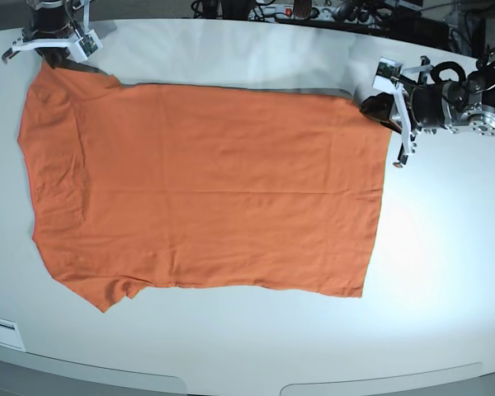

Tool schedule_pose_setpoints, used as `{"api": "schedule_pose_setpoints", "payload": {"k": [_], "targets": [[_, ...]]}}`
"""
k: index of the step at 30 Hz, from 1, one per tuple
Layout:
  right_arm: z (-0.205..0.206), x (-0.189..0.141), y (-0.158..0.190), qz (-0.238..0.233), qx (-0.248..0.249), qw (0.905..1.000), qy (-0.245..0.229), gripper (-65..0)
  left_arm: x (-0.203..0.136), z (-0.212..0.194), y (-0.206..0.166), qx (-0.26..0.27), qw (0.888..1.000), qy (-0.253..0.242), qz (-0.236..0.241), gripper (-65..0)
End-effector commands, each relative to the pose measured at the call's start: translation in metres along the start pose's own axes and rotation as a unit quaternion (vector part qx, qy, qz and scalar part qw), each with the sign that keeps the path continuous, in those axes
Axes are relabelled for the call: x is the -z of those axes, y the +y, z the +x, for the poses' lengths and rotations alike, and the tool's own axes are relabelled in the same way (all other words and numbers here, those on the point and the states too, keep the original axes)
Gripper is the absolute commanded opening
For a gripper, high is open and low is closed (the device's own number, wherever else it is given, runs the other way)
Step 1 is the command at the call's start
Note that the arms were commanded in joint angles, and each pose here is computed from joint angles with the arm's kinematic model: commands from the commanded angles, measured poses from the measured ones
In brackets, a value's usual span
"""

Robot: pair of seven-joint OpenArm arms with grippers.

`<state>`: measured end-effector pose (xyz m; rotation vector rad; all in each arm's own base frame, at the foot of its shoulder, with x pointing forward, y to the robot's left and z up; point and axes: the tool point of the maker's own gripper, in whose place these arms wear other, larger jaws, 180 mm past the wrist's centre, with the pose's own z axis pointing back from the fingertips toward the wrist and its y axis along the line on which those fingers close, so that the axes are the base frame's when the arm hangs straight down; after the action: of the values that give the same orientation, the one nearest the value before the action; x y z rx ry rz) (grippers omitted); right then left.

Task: Fold the T-shirt properly
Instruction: 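Grasp the shoulder corners with both grippers and pull them toward the robot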

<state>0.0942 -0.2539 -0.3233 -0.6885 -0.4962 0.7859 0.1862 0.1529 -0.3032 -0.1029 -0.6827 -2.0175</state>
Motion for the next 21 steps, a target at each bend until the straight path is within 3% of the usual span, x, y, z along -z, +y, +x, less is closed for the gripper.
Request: {"api": "schedule_pose_setpoints", "payload": {"k": [1,9,13,16,21], "targets": [[-0.004,-0.006,-0.005,-0.011,-0.007,0.9999,0.003,-65.0,-0.008,0.002,0.006,0.007,1.0,0.0,0.009,-65.0],[-0.033,-0.024,0.01,0.01,-0.027,0.9984,0.049,-65.0,-0.027,0.03,-0.023,0.01,0.998,-0.026,-0.062,-65.0],[-0.028,-0.024,-0.005,-0.029,-0.056,0.9974,0.036,-65.0,-0.032,0.034,-0.036,0.017,0.997,-0.004,-0.077,-65.0],[-0.015,-0.022,-0.019,-0.065,-0.077,0.9948,0.011,-65.0,-0.028,0.026,-0.031,0.009,0.998,0.026,-0.051,-65.0],[0.006,-0.008,-0.033,-0.081,-0.085,0.9928,-0.024,-65.0,-0.028,-0.002,-0.013,0.038,0.994,0.106,-0.002,-65.0]]}}
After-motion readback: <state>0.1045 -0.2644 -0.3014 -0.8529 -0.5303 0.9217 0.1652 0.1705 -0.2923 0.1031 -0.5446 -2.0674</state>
